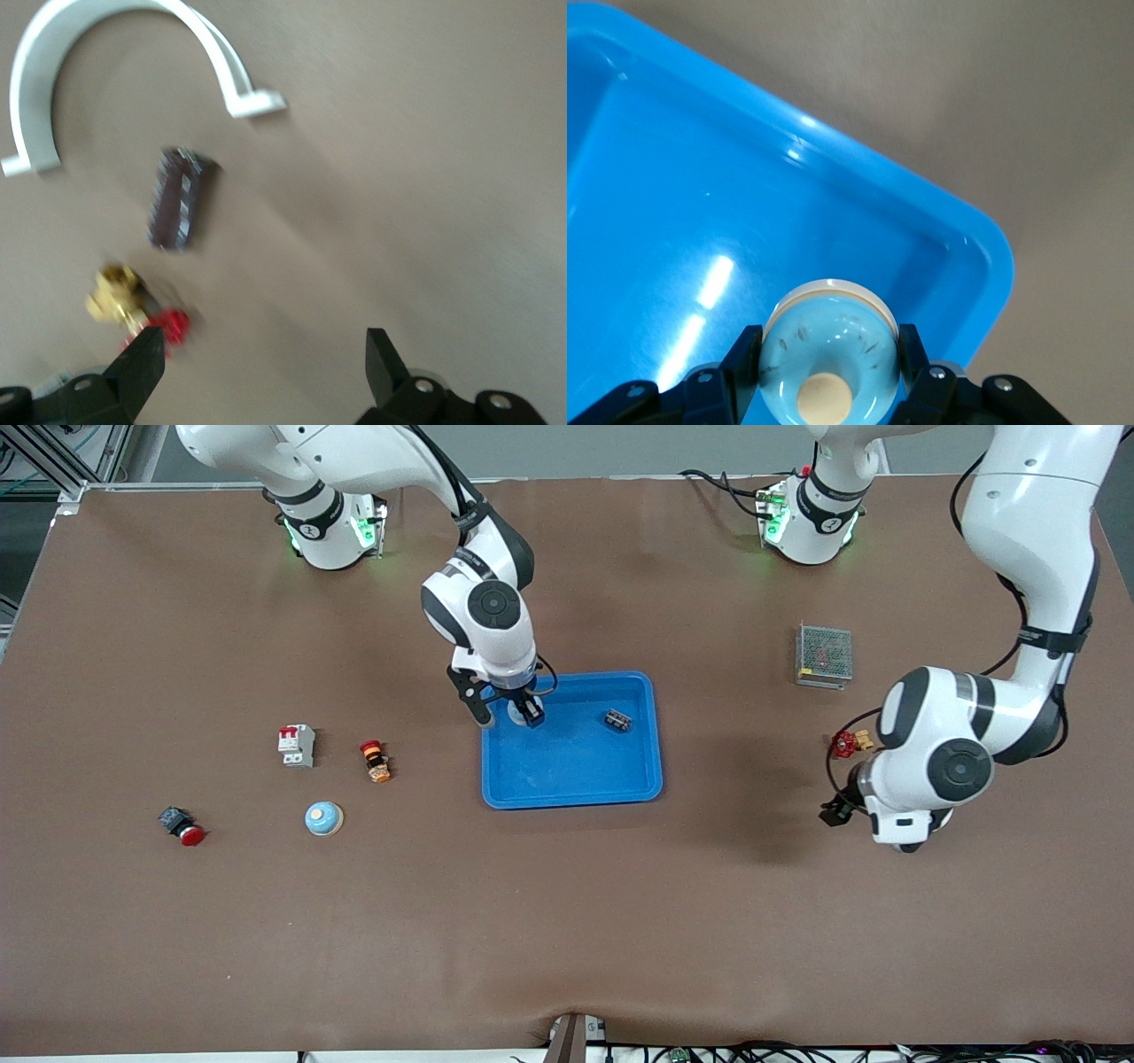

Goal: Place electrolytic capacitor and blue bell in tray
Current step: 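Lower the bell into the tray while the left gripper grasps another capacitor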

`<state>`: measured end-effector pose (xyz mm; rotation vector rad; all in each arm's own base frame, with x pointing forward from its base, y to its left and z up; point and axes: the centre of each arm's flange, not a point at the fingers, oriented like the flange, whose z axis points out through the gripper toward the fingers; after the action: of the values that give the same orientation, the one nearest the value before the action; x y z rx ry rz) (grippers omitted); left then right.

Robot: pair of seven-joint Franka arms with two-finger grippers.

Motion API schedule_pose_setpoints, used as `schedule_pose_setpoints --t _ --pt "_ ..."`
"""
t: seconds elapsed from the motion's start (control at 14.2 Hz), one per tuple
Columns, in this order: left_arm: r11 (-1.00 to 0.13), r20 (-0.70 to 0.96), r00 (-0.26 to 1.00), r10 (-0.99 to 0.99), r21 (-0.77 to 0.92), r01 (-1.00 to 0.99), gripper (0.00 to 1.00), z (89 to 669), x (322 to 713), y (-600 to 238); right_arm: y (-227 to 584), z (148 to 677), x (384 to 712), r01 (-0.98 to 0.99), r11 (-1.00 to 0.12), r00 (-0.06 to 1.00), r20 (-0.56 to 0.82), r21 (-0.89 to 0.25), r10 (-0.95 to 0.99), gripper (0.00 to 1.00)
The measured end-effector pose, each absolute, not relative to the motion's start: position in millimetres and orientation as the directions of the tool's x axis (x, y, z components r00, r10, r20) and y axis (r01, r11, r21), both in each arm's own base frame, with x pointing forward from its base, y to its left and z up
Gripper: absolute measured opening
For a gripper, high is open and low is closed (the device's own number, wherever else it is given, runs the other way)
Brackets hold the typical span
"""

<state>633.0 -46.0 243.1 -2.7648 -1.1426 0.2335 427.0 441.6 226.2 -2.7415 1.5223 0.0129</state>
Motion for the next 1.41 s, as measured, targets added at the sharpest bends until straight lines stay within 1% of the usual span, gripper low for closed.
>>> schedule_pose_setpoints --t 0.14,0.35,0.85,0.92,0.99,1.06,1.13,1.2,1.27,1.34,1.41 --pt "-0.72 -0.093 0.716 0.692 -0.157 0.676 1.0 230 631 -11 447 225 420 -0.854 -0.521 0.521 -0.004 -0.007 -0.854 0.67" --pt "-0.738 -0.072 0.736 0.674 -0.111 0.665 1.0 211 621 29 444 219 422 -0.859 -0.512 0.512 0.007 -0.013 -0.859 0.67" --pt "-0.749 -0.082 0.746 0.661 -0.139 0.648 1.0 193 608 40 429 187 438 -0.858 -0.511 0.51 0.033 -0.047 -0.86 0.67" --pt "-0.748 -0.085 0.745 0.662 -0.138 0.649 0.96 190 608 41 429 187 439 -0.857 -0.513 0.512 0.035 -0.052 -0.858 0.67" --pt "-0.748 -0.089 0.744 0.663 -0.139 0.65 0.96 187 607 41 429 187 439 -0.855 -0.515 0.514 0.036 -0.056 -0.857 0.67" --pt "-0.747 -0.092 0.743 0.663 -0.14 0.649 0.9 185 607 41 429 187 440 -0.855 -0.515 0.513 0.036 -0.06 -0.857 0.67" --pt "-0.747 -0.095 0.743 0.663 -0.14 0.649 0.9 183 606 41 428 187 441 -0.856 -0.513 0.512 0.035 -0.064 -0.858 0.67" --pt "-0.748 -0.097 0.742 0.663 -0.141 0.649 0.87 181 606 41 427 188 443 -0.858 -0.509 0.508 0.034 -0.069 -0.861 0.67" --pt "-0.748 -0.099 0.742 0.663 -0.141 0.649 0.78 180 606 41 426 187 445 -0.861 -0.504 0.503 0.034 -0.074 -0.864 0.74" --pt "-0.748 -0.1 0.742 0.663 -0.141 0.649 0.78 179 606 41 425 187 447 -0.863 -0.5 0.499 0.033 -0.077 -0.866 0.82" --pt "-0.748 -0.101 0.742 0.663 -0.142 0.649 0.74 178 606 41 425 188 449 -0.864 -0.497 0.496 0.033 -0.082 -0.867 0.91"
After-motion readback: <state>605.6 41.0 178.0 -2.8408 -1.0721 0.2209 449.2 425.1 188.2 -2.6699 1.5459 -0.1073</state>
